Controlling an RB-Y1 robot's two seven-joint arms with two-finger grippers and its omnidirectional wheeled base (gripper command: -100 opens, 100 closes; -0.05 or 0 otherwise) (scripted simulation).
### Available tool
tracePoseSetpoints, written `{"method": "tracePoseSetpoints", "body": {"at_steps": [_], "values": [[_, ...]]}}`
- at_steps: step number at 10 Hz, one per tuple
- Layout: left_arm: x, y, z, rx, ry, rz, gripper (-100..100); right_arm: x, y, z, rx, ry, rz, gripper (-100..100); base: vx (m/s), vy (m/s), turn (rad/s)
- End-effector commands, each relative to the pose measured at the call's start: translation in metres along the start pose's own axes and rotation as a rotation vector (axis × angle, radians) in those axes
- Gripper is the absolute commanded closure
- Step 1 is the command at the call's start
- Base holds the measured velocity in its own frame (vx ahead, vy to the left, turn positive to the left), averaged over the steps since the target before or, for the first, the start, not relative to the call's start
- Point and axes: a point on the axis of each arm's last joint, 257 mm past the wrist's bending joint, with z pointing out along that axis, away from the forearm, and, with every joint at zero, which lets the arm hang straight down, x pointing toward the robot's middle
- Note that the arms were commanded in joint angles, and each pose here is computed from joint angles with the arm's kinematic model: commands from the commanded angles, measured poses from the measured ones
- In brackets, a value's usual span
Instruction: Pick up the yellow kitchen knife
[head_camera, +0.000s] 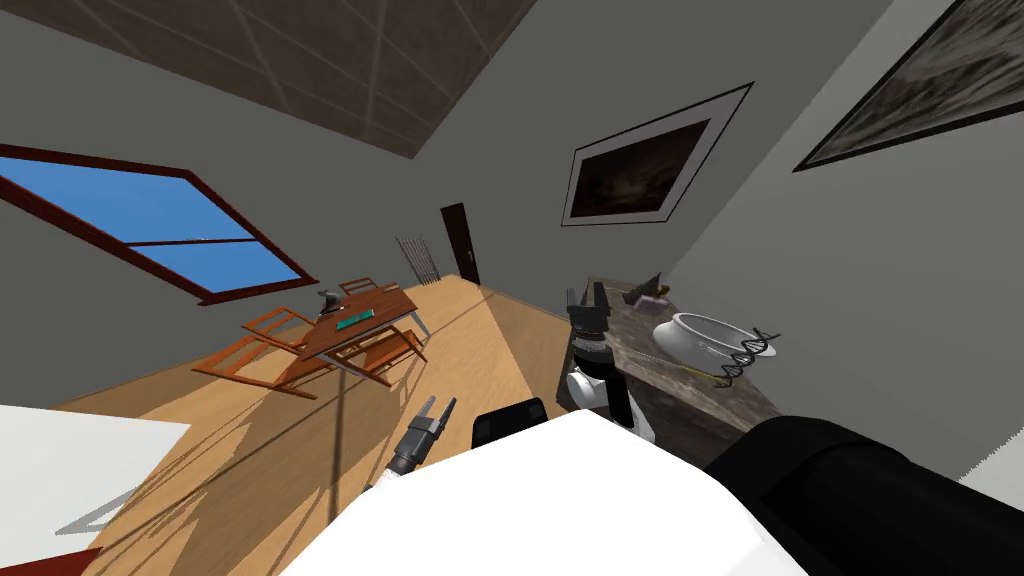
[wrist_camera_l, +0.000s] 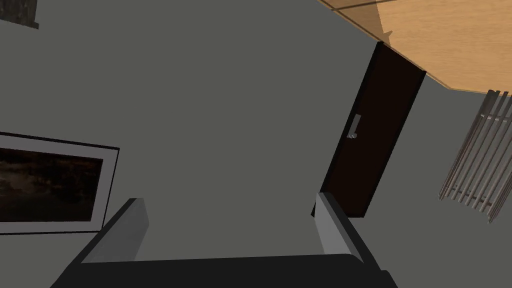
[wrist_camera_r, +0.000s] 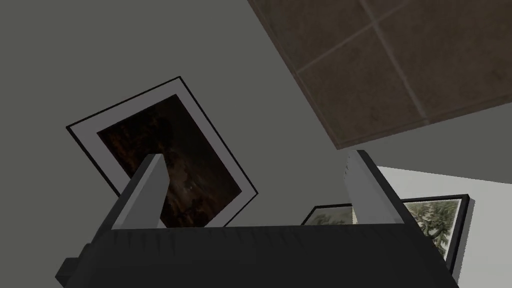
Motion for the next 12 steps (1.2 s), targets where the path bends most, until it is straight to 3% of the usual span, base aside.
{"method": "tracePoseSetpoints", "body": {"at_steps": [1, 3, 4, 6, 7, 9, 10, 11, 12], "values": [[0.038, 0.012, -0.023, -0.03, 0.103, 0.059, -100, 0.0, 0.0, 0.0, 0.0, 0.0, 0.0, 0, -0.029, 0.039, 0.456], [0.046, 0.011, -0.023, -0.02, 0.131, 0.098, -100, 0.0, 0.0, 0.0, 0.0, 0.0, 0.0, 0, -0.016, 0.025, 0.37], [0.078, 0.02, -0.049, -0.043, 0.221, 0.136, -100, 0.0, 0.0, 0.0, 0.0, 0.0, 0.0, 0, -0.016, 0.028, 0.367], [0.084, 0.019, -0.051, -0.032, 0.246, 0.169, -100, 0.0, 0.0, 0.0, 0.0, 0.0, 0.0, 0, -0.011, 0.021, 0.35], [0.117, 0.027, -0.082, -0.047, 0.344, 0.208, -100, 0.0, 0.0, 0.0, 0.0, 0.0, 0.0, 0, -0.005, 0.022, 0.348], [0.122, 0.026, -0.084, -0.035, 0.365, 0.236, -100, 0.0, 0.0, 0.0, 0.0, 0.0, 0.0, 0, -0.007, 0.016, 0.325], [0.154, 0.032, -0.12, -0.042, 0.467, 0.272, -100, 0.0, 0.0, 0.0, 0.0, 0.0, 0.0, 0, -0.003, 0.02, 0.451], [0.158, 0.031, -0.122, -0.031, 0.486, 0.296, -100, 0.0, 0.0, 0.0, 0.0, 0.0, 0.0, 0, -0.006, 0.019, 0.443], [0.185, 0.033, -0.16, -0.032, 0.58, 0.322, -100, 0.0, 0.0, 0.0, 0.0, 0.0, 0.0, 0, -0.007, 0.028, 0.409]]}}
